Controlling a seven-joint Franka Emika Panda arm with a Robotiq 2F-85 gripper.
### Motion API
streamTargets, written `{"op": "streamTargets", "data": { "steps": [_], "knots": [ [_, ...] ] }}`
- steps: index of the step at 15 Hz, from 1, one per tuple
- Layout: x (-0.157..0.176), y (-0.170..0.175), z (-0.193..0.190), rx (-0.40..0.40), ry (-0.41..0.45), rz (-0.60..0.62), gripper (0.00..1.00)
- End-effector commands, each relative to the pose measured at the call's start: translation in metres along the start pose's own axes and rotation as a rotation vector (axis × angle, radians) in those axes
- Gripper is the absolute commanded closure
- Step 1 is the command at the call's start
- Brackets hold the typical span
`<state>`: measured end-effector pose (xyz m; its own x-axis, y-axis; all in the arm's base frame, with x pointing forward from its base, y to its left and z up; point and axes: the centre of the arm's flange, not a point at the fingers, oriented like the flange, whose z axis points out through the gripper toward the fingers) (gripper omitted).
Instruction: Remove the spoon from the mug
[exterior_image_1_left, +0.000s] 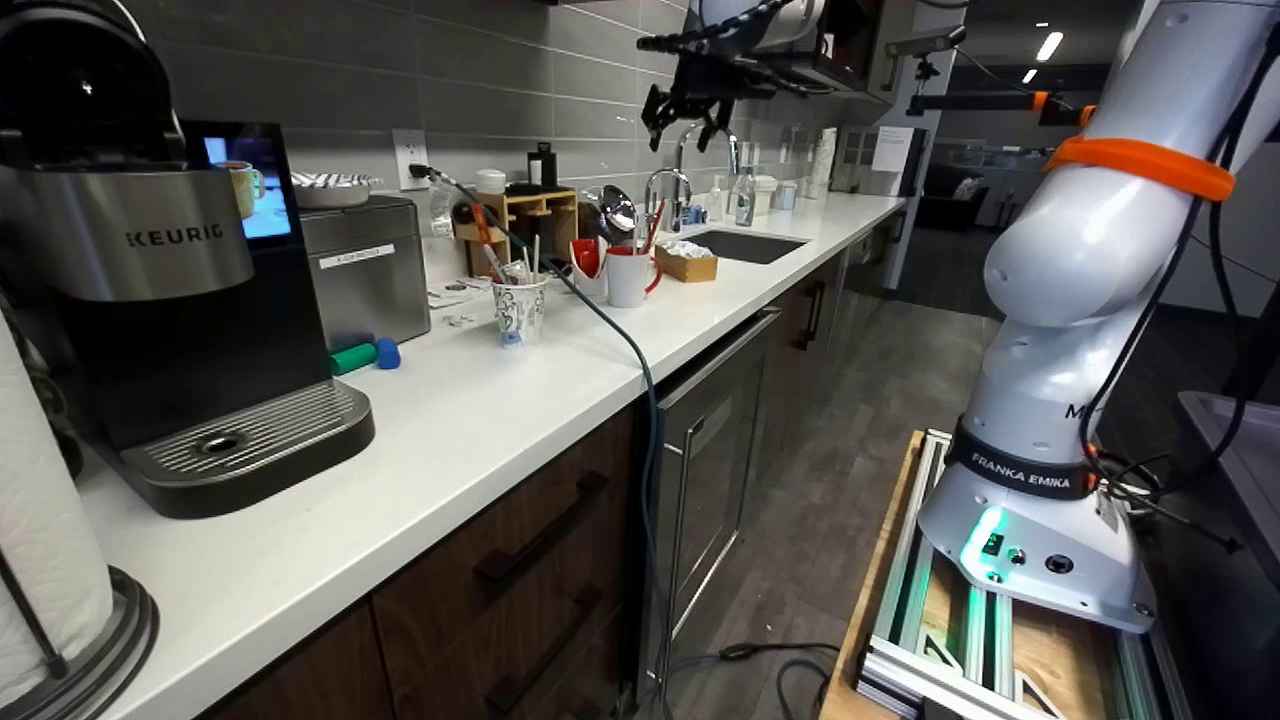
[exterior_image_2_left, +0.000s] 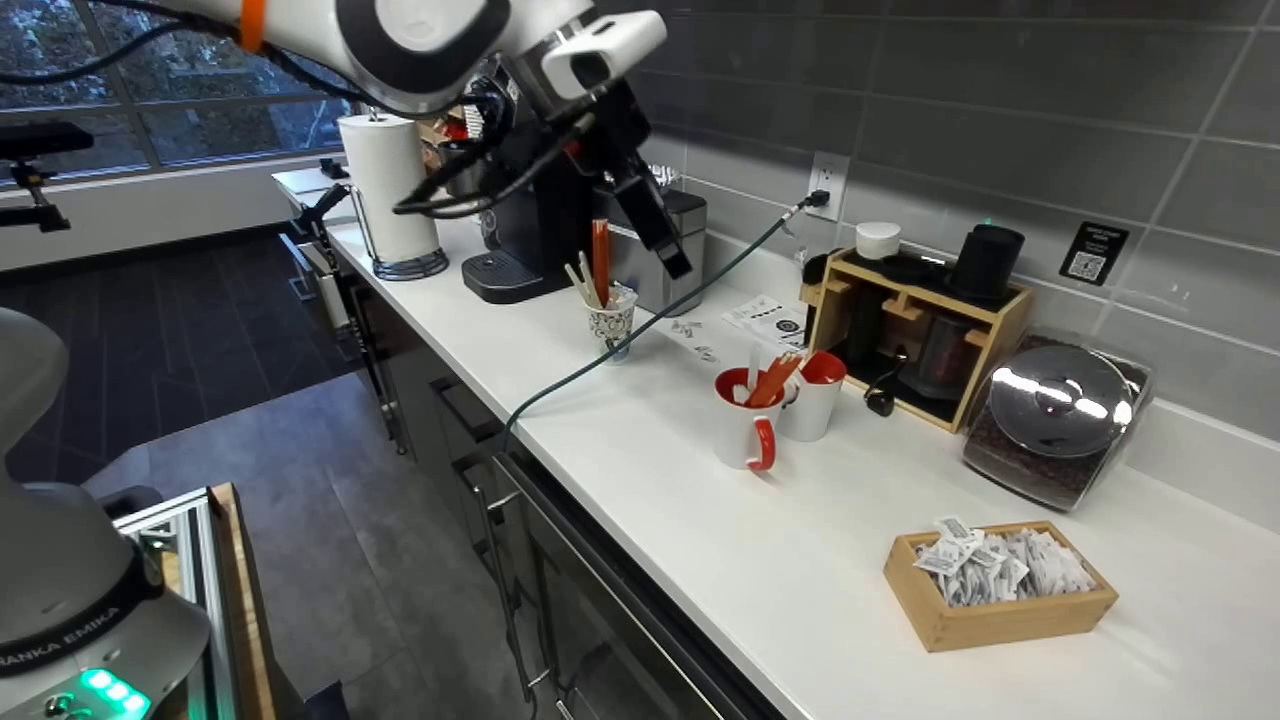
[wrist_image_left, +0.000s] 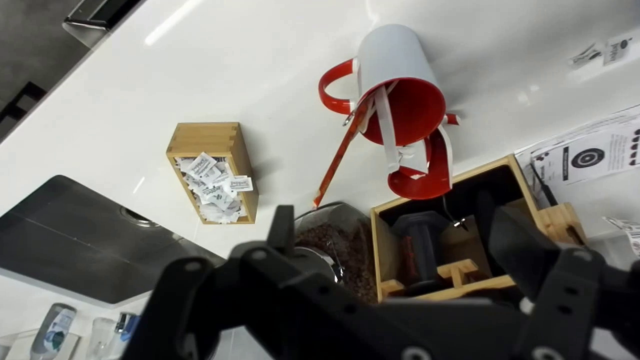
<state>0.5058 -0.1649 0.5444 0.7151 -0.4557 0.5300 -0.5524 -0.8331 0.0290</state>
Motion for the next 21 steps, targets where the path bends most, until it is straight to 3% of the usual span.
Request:
{"op": "streamTargets", "data": {
  "steps": [1,5,10,18,21],
  "knots": [
    [0.049,-0.020,0.056,0.006,-0.066,-0.015,0.00],
    [0.059,-0.035,0.095,-0.021,-0.112,-0.027,0.00],
    [0.079,-0.019,0.131,-0.043,-0.147,0.017,0.00],
    [0.063,-0.017,0.154,0.021,-0.343,0.059,0.00],
    [0.060,-0.020,0.160,0.046,-0.353,0.074,0.00]
  ]
}}
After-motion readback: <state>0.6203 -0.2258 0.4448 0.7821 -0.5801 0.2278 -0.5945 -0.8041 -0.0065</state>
